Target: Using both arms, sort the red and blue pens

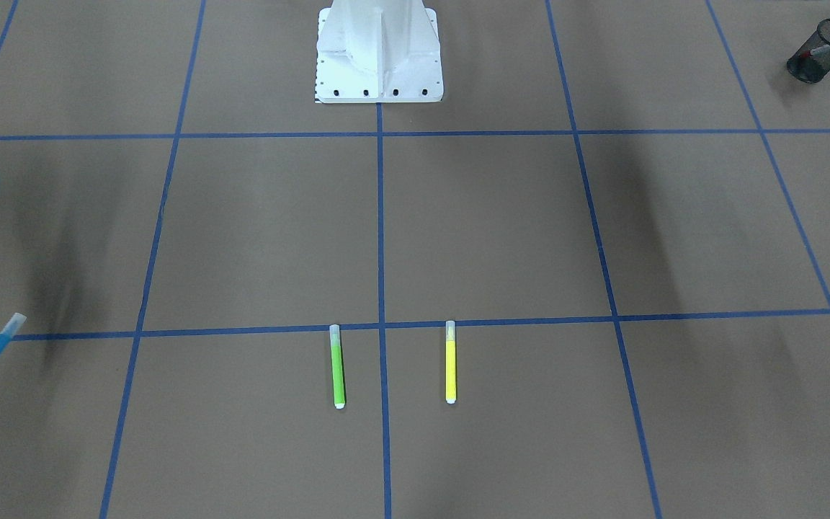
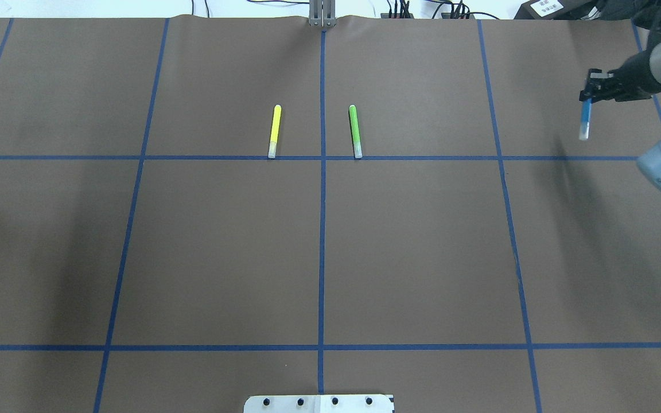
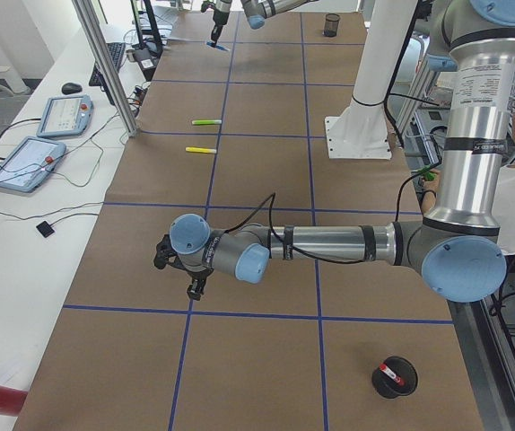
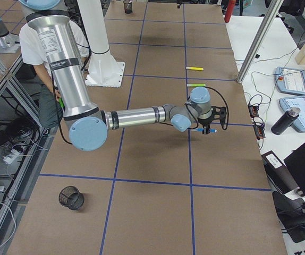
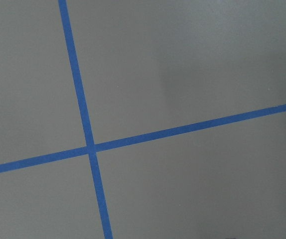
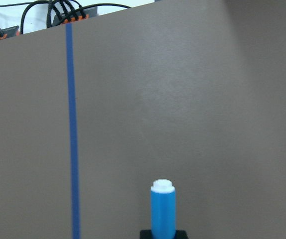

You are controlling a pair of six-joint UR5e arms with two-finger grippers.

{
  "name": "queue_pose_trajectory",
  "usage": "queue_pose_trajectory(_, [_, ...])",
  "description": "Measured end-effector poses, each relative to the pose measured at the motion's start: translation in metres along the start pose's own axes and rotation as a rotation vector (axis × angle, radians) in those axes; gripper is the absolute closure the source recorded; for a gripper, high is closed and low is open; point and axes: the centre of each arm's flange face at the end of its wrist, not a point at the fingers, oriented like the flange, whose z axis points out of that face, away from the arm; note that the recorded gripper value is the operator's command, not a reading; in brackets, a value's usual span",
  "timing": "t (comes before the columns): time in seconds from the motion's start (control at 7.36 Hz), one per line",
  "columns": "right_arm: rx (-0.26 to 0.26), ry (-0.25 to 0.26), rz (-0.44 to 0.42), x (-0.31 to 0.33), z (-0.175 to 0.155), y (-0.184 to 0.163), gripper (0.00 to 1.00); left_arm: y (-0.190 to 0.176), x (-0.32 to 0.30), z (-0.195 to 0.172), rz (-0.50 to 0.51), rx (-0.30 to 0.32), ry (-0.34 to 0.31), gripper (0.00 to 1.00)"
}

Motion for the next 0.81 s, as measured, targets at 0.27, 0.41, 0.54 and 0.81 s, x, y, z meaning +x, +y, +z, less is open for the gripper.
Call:
queue_pose_trajectory(0.27, [0.025, -0.071, 0.003, 0.096, -0.040, 0.038, 1.00, 0.000, 0.000, 0.000, 0.000, 0.000, -0.004, 0.08])
queue_pose_trajectory(0.41, [0.058, -0.098, 0.009, 0.141, -0.070, 0.066, 1.00, -0.001, 0.000, 0.000, 0.001, 0.001, -0.004, 0.08])
queue_pose_trajectory(0.54, [0.103, -0.112, 0.022, 0.184, -0.106, 0.105, 1.00, -0.002, 0.001, 0.000, 0.001, 0.001, -0.004, 0.08])
queue_pose_trajectory(0.81, [0.188, -0.110, 0.042, 0.246, -0.171, 0.188, 1.00, -0.002, 0.001, 0.000, 0.001, 0.001, -0.005, 0.07])
